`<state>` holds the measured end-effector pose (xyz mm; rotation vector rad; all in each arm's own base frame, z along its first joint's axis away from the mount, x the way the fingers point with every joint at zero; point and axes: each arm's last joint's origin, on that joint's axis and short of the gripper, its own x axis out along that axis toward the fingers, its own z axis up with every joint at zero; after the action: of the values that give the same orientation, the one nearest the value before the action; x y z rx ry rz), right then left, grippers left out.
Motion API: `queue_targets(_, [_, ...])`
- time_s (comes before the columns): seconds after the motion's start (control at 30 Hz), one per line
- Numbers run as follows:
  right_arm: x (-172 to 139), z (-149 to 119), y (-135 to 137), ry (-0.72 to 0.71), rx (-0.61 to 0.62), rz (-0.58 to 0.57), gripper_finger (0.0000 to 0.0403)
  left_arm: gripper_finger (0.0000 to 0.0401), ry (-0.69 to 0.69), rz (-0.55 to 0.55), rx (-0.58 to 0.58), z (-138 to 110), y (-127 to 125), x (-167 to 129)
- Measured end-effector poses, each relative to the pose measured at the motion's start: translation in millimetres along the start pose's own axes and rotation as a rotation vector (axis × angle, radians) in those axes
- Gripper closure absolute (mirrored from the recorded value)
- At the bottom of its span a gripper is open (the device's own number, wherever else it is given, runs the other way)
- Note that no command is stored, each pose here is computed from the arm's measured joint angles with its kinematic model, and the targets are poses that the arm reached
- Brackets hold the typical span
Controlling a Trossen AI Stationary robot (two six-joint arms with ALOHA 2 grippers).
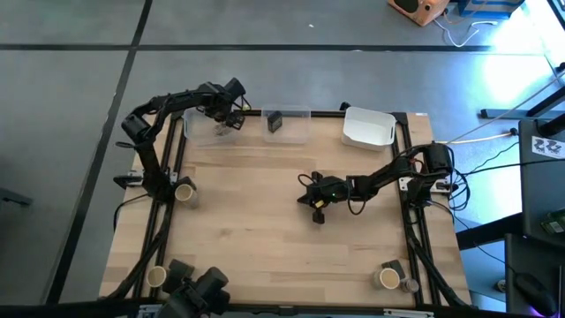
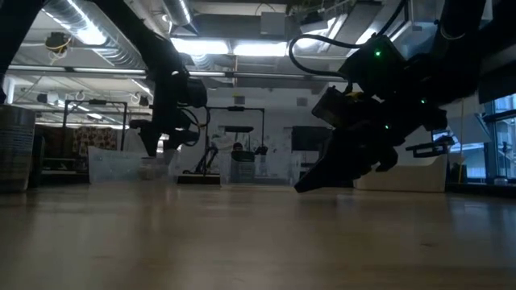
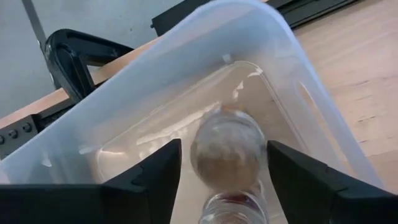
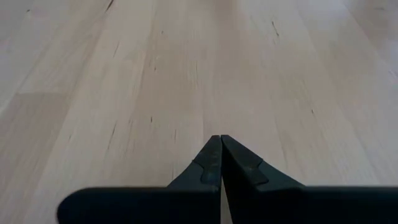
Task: Sort spices by type
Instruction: Put the top left brown seasoning bottle into the left transparent bin, then put the bottom left black seasoning can into the middle transparent bin
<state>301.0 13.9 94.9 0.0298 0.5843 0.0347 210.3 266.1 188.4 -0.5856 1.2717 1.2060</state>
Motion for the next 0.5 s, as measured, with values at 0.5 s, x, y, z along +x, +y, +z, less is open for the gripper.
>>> queue_targets(0.5, [0.0, -0.2, 0.0, 0.003, 0.000, 0.000, 0.0391, 0.0175, -0.108, -0.043, 0.085, -16.8, 10.3, -73.7])
